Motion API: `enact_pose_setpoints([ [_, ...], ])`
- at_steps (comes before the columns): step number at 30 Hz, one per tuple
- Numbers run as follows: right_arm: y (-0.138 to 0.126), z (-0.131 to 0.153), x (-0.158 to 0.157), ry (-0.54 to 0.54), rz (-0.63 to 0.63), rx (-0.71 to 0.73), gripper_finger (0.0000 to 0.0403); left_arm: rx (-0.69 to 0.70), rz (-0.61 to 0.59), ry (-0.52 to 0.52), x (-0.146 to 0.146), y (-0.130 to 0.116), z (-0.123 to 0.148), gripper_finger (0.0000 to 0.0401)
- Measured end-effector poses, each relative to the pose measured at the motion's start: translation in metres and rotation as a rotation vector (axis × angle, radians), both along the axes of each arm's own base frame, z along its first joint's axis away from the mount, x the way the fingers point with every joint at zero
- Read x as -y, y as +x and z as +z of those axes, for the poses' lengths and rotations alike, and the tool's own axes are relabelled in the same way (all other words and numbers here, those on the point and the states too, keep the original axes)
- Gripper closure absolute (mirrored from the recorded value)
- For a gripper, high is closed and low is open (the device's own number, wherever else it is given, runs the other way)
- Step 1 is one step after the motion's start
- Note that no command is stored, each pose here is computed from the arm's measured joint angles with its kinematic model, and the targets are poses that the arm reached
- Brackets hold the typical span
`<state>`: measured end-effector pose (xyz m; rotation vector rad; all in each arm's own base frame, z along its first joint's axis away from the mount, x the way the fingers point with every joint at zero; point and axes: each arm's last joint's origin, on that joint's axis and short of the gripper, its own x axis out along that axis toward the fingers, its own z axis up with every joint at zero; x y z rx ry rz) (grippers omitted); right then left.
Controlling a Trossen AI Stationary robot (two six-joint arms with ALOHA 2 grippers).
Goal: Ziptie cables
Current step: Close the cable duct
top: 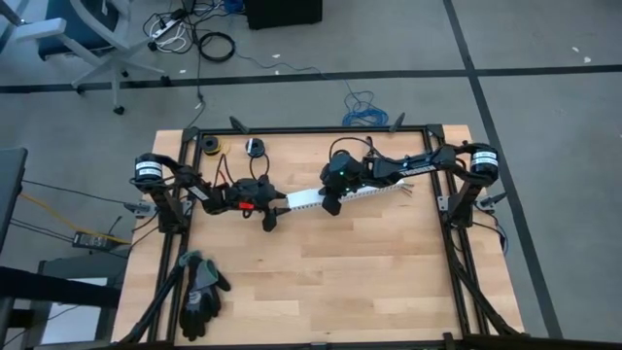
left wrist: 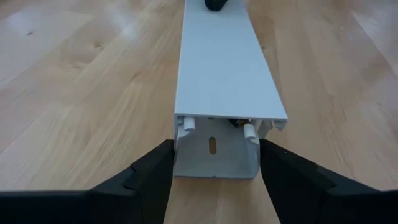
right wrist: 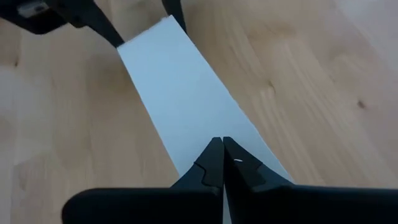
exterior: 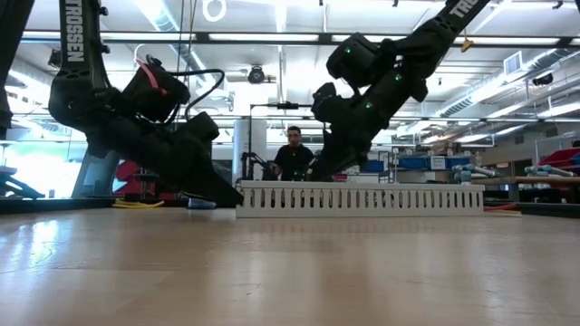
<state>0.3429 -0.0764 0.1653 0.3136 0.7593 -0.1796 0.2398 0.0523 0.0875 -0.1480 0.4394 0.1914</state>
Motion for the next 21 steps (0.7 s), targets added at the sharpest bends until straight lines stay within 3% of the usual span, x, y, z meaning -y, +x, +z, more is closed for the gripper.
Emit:
enact_pose_setpoints([
  [5,0.005,-0.011,0.0,0.047,0.006,0.001,0.0403,-0.001,0.001,-0.001,0.0,0.0,0.0,0.0167],
  [10,0.019,-0.025,0.002,0.061,0.049,0.095,0.0403,-0.001,0.002,-0.001,0.0,-0.001,0.0,0.0167],
  [21,0.013,0.016,-0.003,-0.037,0.112,0.225,0.0403,-0.001,-0.002,0.006,0.0,0.0,0.0,0.0167],
])
